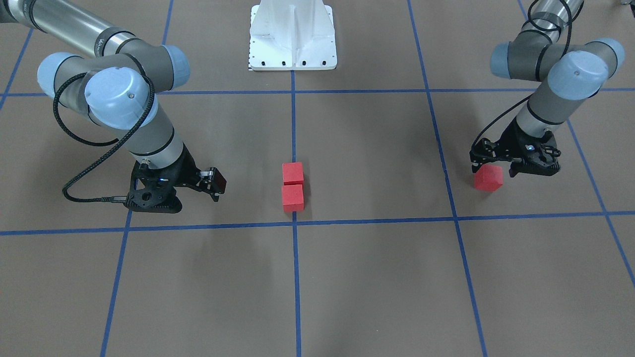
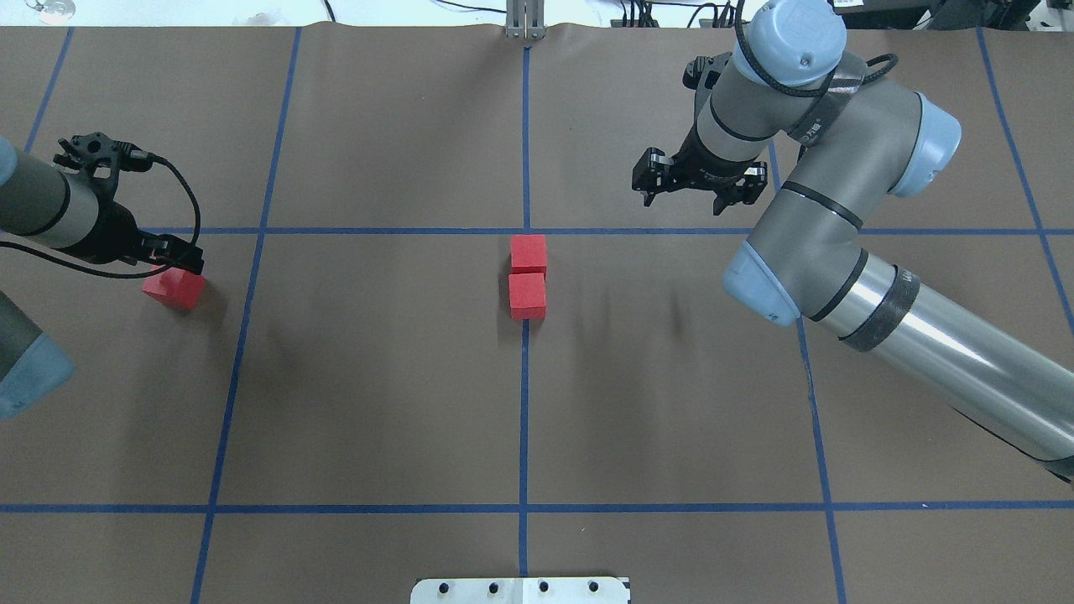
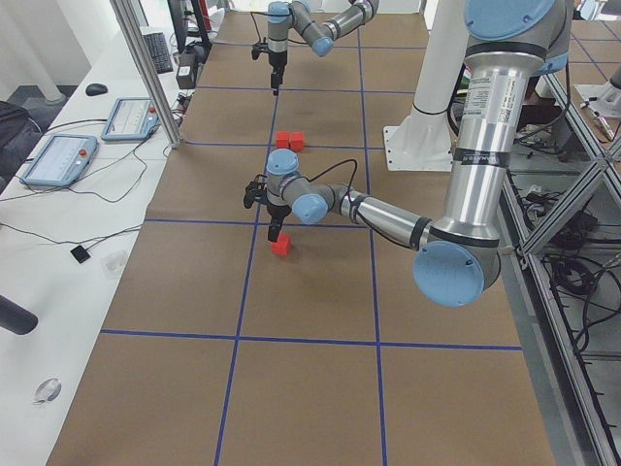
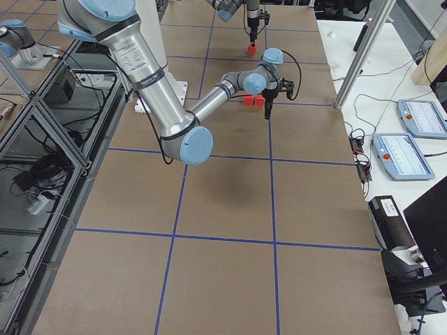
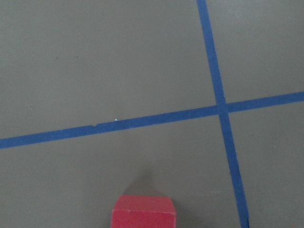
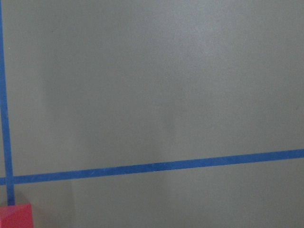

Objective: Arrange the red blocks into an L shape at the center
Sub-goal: 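Grasp the remaining red cube with the left gripper while the right arm draws back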

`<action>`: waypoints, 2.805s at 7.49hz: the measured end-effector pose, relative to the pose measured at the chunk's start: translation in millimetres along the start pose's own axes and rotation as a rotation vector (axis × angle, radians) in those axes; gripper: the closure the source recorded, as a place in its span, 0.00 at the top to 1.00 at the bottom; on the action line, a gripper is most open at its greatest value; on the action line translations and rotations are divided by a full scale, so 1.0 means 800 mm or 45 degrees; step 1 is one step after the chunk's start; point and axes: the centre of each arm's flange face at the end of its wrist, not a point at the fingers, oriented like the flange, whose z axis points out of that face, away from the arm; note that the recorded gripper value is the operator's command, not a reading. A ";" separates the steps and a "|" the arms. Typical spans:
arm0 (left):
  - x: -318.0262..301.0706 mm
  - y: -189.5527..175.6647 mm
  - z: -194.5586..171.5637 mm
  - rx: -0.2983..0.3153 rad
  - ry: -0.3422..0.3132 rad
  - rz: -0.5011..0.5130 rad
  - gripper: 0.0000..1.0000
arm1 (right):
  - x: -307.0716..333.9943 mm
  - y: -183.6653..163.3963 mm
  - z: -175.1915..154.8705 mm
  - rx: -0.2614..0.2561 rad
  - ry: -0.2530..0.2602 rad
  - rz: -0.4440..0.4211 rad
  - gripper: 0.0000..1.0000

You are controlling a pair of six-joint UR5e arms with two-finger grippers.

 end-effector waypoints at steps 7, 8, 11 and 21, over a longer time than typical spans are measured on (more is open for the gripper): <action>-0.007 0.008 0.033 -0.032 -0.044 0.005 1.00 | 0.004 -0.001 0.006 0.001 0.010 0.005 0.99; -0.004 0.012 0.040 -0.038 -0.049 0.011 1.00 | 0.005 -0.001 0.006 0.001 0.010 0.005 0.99; -0.009 0.016 0.055 -0.043 -0.059 0.024 0.86 | 0.005 -0.001 0.007 0.004 0.011 0.005 0.99; -0.008 0.007 0.065 -0.022 -0.038 0.047 0.86 | -0.004 0.009 0.015 -0.002 0.012 0.006 0.99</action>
